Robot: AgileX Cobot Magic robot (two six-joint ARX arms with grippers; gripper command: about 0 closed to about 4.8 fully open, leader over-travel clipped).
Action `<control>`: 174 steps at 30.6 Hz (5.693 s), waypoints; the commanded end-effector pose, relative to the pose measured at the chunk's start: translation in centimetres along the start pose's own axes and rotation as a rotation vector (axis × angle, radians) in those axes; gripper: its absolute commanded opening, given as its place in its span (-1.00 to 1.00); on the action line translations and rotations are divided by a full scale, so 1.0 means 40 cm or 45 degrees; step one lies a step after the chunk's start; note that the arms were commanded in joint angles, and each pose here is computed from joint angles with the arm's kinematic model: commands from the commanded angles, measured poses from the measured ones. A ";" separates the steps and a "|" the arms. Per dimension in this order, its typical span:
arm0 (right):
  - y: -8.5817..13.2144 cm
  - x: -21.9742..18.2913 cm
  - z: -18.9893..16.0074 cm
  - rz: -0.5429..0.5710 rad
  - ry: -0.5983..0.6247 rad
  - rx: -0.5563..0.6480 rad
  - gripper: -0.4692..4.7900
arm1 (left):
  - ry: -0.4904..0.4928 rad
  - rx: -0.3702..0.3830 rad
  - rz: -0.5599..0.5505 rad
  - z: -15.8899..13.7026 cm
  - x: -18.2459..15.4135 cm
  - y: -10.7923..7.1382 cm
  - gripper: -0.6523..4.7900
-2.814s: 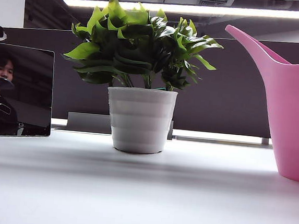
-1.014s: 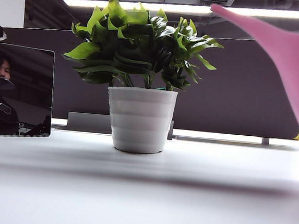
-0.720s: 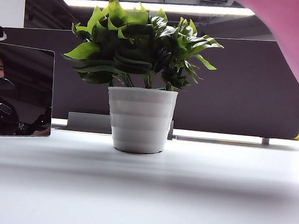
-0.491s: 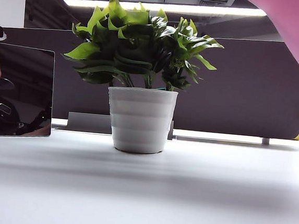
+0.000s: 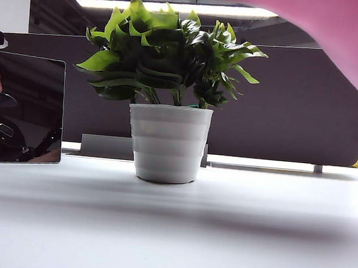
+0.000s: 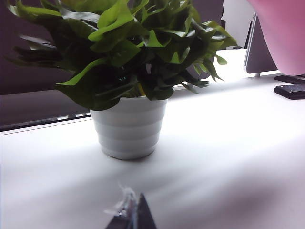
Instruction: Pick up the watering can from the table, water the potted plant, and put the can back.
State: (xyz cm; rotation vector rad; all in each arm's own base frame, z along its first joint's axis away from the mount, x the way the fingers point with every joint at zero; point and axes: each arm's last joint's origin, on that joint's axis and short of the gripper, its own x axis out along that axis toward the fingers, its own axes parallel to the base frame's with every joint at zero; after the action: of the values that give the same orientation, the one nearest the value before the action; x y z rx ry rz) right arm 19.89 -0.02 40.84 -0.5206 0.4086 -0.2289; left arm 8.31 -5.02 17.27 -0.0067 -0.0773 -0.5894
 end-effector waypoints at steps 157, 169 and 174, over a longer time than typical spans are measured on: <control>-0.130 -0.037 0.141 -0.186 -0.232 -0.009 -0.84 | -0.017 0.011 -0.001 0.004 0.000 0.000 -0.78; -0.188 -0.046 0.059 0.001 -0.196 0.377 -0.85 | -0.016 0.011 0.003 0.004 0.000 0.001 -0.78; -0.171 -0.033 0.008 0.021 -0.138 0.428 -0.85 | -0.016 0.011 0.003 0.004 0.000 0.001 -0.78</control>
State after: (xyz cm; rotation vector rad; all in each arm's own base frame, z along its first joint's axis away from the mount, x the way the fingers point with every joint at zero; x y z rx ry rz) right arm 18.44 -5.26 44.55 -0.2280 0.3405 -0.2373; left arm 8.32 -5.00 17.27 -0.0066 -0.0773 -0.5872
